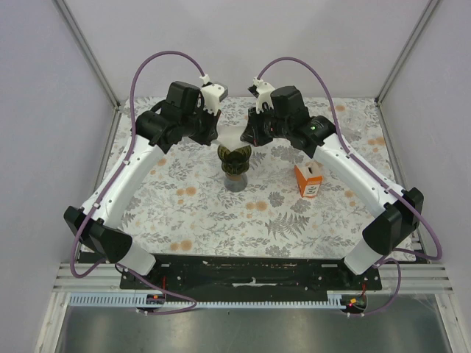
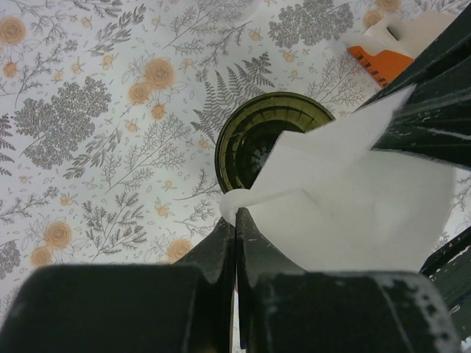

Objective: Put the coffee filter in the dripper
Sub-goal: Place the coffee filter in the coffee dripper.

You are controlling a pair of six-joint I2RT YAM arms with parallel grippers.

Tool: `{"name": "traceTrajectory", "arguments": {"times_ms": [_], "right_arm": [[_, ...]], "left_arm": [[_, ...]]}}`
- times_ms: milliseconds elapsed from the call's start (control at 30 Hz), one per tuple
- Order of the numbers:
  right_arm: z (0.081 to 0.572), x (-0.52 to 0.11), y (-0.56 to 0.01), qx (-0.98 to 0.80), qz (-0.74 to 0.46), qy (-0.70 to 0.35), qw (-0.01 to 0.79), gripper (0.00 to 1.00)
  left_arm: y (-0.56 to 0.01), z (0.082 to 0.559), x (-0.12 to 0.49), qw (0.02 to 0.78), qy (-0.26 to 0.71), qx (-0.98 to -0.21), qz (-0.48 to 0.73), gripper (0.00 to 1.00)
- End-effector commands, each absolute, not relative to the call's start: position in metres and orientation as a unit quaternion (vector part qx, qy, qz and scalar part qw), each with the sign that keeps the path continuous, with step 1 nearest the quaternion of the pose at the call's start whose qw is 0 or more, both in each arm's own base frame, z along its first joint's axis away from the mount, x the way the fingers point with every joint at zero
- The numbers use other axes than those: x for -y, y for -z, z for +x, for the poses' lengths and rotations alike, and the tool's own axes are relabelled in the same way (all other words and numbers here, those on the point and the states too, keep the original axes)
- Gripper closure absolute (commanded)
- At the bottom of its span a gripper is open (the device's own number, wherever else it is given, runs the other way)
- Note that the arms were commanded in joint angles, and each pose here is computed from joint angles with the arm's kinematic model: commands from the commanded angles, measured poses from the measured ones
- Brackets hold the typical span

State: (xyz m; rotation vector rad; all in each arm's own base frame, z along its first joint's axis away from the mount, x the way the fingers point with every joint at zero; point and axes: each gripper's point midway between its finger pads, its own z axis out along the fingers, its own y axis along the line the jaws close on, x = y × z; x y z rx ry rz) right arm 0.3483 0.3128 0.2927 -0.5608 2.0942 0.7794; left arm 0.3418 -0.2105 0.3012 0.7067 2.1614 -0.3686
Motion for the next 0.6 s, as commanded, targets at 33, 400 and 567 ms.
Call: {"name": "traceTrajectory", "arguments": {"times_ms": [33, 400, 567], "right_arm": [[0.349, -0.317, -0.312, -0.8, -0.255, -0.334, 0.428, 0.81], [0.338, -0.305, -0.362, -0.723, -0.304, -0.322, 0.53, 0.59], [0.321, -0.328, -0.355, -0.693, -0.348, -0.363, 0.516, 0.83]], "left_arm": [[-0.295, 0.343, 0.21, 0.402, 0.149, -0.857, 0.285, 0.98], [-0.276, 0.346, 0.227, 0.372, 0.182, -0.865, 0.283, 0.98], [-0.269, 0.349, 0.236, 0.358, 0.199, -0.869, 0.279, 0.98]]}}
